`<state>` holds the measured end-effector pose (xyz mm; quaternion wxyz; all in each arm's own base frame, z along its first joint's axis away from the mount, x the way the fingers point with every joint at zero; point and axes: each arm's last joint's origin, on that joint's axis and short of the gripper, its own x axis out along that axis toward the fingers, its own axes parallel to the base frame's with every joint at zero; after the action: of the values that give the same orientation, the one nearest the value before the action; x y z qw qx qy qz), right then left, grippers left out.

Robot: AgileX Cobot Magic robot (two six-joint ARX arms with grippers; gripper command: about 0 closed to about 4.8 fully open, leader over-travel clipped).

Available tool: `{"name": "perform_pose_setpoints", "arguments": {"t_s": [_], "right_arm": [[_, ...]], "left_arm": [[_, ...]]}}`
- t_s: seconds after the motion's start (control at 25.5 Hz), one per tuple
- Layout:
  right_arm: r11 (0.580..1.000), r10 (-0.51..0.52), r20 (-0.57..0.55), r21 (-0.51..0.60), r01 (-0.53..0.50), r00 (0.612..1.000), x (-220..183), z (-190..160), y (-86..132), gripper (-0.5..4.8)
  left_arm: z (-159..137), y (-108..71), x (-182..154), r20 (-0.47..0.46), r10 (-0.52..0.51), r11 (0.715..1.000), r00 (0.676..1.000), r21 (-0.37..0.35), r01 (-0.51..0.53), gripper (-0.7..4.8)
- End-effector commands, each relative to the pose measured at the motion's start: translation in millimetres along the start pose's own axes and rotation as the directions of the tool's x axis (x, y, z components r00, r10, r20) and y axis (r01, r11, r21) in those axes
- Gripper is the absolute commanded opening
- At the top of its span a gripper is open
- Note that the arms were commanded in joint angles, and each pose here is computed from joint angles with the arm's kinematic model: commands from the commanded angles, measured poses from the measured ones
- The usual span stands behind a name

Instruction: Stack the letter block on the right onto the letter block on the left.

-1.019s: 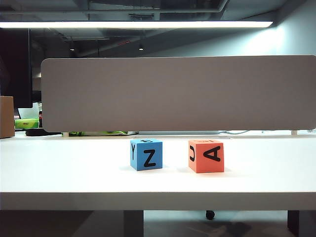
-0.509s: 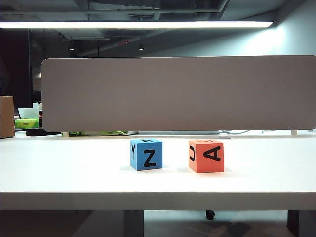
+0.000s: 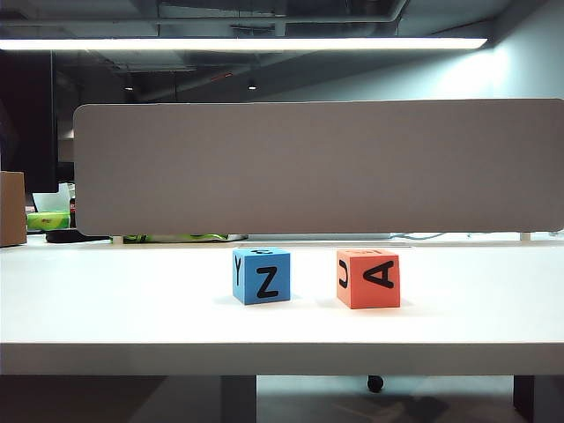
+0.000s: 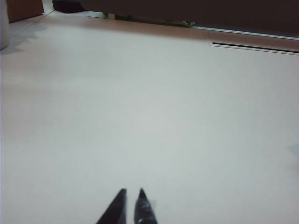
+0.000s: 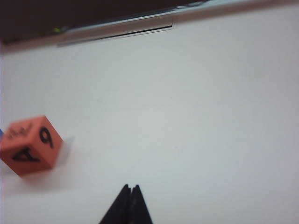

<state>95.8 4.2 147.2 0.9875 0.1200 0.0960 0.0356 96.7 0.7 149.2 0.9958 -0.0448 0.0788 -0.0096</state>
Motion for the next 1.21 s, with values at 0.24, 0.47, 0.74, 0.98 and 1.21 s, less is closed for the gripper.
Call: {"name": "perform_pose_setpoints", "arguments": {"t_s": [0.24, 0.47, 0.74, 0.98, 1.21], "right_arm": [[0.961, 0.078, 0.167, 0.248, -0.118, 0.983, -23, 54, 16, -0.05], [0.966, 0.258, 0.16, -0.063, -0.251, 0.953, -74, 124, 42, -0.05], [0.905, 0.421, -0.154, 0.002, -0.425, 0.894, -52, 171, 59, -0.05], [0.906, 0.414, -0.33, 0.062, -0.418, 0.848, 12, 196, 72, 1.49], [0.941, 0.277, -0.547, -0.013, -0.339, 0.79, 130, 184, 124, 3.12]], "left_arm": [[50, -13.1, -16, 0.274, -0.289, 0.893, 0.917, -0.269, 0.361, -0.06], [104, -24.8, -47, 0.256, -0.489, 0.854, 0.834, -0.052, 0.517, -0.06], [131, -29.1, -29, -0.016, -0.557, 0.825, 0.83, 0.105, 0.556, -0.06], [135, -29.1, -4, -0.111, -0.571, 0.811, 0.813, 0.075, 0.58, -0.06], [131, -28.4, 1, -0.155, -0.566, 0.815, 0.81, 0.041, 0.578, -0.05]]}}
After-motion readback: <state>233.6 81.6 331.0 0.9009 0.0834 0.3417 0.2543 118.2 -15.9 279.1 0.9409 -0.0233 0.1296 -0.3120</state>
